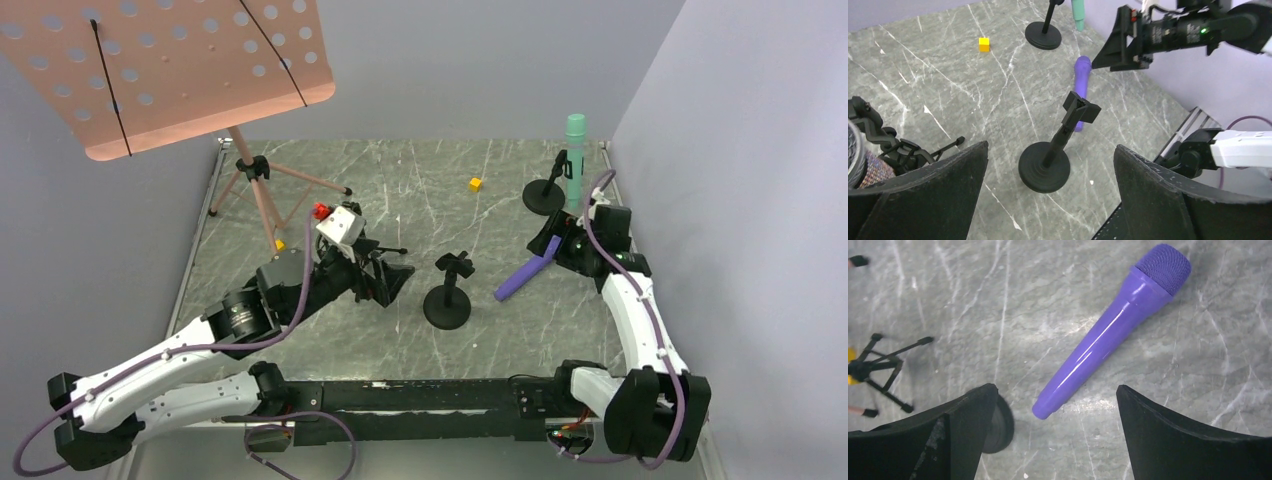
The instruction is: Attach the microphones to the stand
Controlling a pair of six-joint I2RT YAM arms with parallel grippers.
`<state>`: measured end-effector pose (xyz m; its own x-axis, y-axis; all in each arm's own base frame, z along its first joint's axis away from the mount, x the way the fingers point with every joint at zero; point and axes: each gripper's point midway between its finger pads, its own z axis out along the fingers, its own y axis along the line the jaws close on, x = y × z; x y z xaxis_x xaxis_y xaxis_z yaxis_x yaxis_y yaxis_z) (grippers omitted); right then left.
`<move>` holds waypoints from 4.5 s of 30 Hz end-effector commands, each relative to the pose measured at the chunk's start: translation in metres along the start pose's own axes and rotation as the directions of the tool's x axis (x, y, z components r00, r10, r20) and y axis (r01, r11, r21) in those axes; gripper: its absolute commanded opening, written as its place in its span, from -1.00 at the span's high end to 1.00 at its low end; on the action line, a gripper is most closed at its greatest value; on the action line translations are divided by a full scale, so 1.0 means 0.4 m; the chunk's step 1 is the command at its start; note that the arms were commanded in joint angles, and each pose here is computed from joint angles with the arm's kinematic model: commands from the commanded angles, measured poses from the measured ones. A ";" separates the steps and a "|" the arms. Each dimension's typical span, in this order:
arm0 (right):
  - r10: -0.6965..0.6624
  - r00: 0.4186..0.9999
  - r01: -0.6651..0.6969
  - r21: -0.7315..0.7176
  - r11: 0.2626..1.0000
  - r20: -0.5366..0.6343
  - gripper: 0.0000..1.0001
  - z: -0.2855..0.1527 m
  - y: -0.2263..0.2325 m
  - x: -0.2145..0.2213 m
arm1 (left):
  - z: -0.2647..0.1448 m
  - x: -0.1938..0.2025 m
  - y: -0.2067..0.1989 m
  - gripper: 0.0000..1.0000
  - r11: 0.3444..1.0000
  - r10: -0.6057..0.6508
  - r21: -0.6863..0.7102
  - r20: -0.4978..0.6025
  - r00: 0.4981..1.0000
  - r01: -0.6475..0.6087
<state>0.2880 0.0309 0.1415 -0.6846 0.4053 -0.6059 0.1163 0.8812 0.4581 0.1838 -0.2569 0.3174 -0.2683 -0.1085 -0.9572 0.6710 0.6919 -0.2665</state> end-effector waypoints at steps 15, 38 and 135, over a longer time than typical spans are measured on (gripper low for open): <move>0.124 0.991 -0.132 0.332 0.934 0.046 -0.45 0.181 -0.095 0.014 | -0.038 0.062 -0.002 -0.99 0.991 -0.134 0.005 -0.067 0.989 0.135; 0.156 0.983 -0.112 0.370 0.922 -0.092 0.64 0.246 -0.118 0.076 | -0.056 0.053 -0.025 -0.99 0.985 -0.155 0.063 -0.054 0.986 0.159; -0.634 0.608 0.535 -0.837 -0.116 0.477 -0.47 -0.389 0.583 0.111 | 0.119 -0.193 -0.263 1.00 0.873 -0.240 0.478 0.249 0.938 0.096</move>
<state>0.1796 0.2166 0.3155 -0.1777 -0.2170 -0.9599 -0.9775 -0.0737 0.1977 0.1759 -0.3752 0.3785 -0.3126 -0.3778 -0.8715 0.8641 0.2680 -0.4261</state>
